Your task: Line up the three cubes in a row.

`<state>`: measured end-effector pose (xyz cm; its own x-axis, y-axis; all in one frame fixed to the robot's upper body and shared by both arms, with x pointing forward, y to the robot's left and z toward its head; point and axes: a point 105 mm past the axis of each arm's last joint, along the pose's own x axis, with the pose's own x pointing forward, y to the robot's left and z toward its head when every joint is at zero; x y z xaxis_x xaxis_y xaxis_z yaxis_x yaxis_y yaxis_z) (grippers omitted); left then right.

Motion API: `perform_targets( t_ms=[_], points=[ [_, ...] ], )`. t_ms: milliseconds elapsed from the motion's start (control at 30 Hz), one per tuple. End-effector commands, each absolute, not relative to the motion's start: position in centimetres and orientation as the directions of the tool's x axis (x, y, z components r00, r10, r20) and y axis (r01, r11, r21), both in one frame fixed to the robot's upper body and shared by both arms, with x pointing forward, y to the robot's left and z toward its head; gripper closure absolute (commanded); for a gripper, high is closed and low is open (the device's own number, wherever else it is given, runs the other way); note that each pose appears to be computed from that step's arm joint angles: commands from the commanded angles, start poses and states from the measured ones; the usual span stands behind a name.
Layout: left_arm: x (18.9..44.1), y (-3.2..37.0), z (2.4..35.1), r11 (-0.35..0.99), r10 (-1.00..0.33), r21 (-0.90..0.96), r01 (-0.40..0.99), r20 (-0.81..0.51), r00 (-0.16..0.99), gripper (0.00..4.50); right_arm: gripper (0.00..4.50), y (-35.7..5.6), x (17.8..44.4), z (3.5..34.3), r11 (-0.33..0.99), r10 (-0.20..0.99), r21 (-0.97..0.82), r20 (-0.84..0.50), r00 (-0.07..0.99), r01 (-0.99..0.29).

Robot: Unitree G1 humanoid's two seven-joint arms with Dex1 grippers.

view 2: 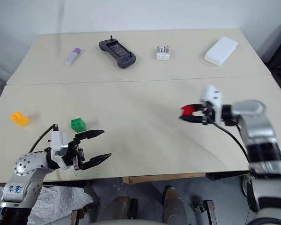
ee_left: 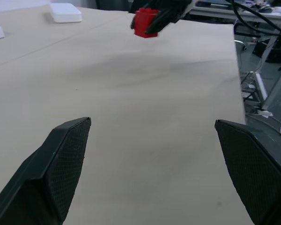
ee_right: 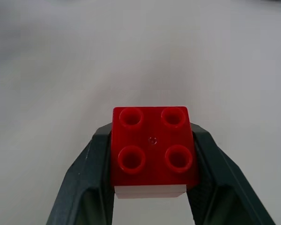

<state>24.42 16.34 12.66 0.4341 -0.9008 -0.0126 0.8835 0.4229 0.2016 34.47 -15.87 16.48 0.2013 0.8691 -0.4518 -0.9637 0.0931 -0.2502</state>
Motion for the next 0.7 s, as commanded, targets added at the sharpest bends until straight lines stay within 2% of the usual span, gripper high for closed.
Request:
perform_targets(
  t_ms=[33,167,367,500,600,633,700],
  points=[
    [24.5,16.3,13.0,0.422,-0.901,0.234,0.876,0.001,0.434,0.00,2.97,-15.0,34.7,15.0,-0.019,0.858,-0.213,-0.506,0.094,-0.977],
    [23.8,16.3,12.8,0.440,-0.891,0.243,0.865,-0.006,0.455,0.00,2.97,-12.7,36.4,14.3,-0.058,0.864,-0.204,-0.501,0.054,-0.977],
    [23.0,16.9,12.3,0.483,-0.867,0.236,0.843,-0.008,0.498,0.00,2.97,-11.5,38.2,14.4,0.002,0.877,-0.244,-0.465,0.119,-0.970],
    [22.8,17.4,12.2,0.518,-0.846,0.233,0.823,-0.005,0.533,0.00,2.97,-11.4,38.3,14.5,0.011,0.885,-0.210,-0.454,0.107,-0.978],
    [22.7,17.7,12.3,0.532,-0.838,0.220,0.818,0.001,0.545,0.00,2.03,-10.6,37.4,15.7,-0.057,0.928,-0.233,-0.371,0.034,-0.971],
    [22.7,17.9,12.4,0.541,-0.832,0.220,0.811,0.005,0.554,0.00,1.60,-10.5,37.2,16.3,-0.084,0.937,-0.294,-0.350,0.025,-0.952],
    [22.8,18.5,12.6,0.575,-0.809,0.227,0.786,0.015,0.588,0.00,1.06,-10.7,37.0,17.1,-0.105,0.936,-0.360,-0.352,0.031,-0.927]
  ],
)
